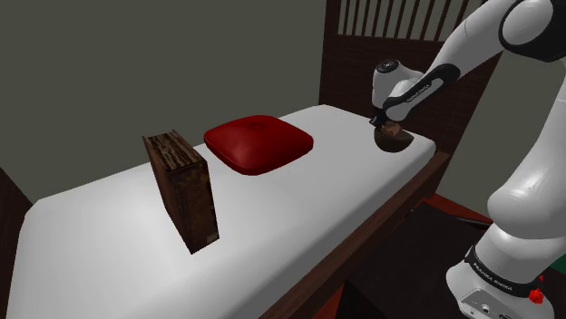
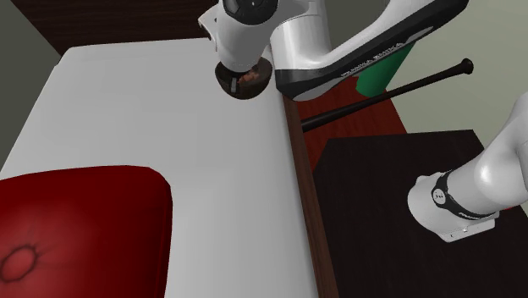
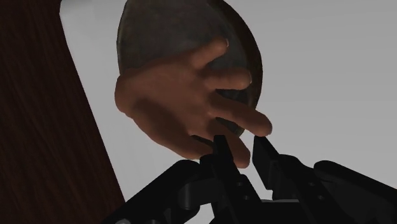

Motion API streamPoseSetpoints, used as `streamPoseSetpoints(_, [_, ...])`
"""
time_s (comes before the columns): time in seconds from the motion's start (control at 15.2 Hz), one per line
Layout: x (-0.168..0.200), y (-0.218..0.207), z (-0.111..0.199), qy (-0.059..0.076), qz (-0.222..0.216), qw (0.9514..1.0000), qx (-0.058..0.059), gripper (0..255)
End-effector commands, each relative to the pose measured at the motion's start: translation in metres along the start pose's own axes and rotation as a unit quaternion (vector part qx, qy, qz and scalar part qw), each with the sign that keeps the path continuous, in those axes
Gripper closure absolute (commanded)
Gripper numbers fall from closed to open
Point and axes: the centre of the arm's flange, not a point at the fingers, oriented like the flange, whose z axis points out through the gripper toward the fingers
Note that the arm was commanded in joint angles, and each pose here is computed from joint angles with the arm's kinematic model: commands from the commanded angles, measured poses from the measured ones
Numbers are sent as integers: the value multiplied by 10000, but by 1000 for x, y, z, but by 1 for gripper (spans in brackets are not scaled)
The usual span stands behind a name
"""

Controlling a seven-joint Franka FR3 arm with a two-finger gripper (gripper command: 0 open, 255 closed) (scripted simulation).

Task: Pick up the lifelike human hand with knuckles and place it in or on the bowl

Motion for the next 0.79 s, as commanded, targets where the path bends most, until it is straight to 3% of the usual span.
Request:
streamPoseSetpoints(0.0, [-3,-2,9,-37,7,10000,3,255])
streamPoseSetpoints(0.46, [-3,-2,9,-37,7,10000,3,255])
streamPoseSetpoints(0.53, [-2,-3,10,-37,6,10000,2,0])
streamPoseSetpoints(0.73, [-2,-4,10,-38,6,10000,2,0])
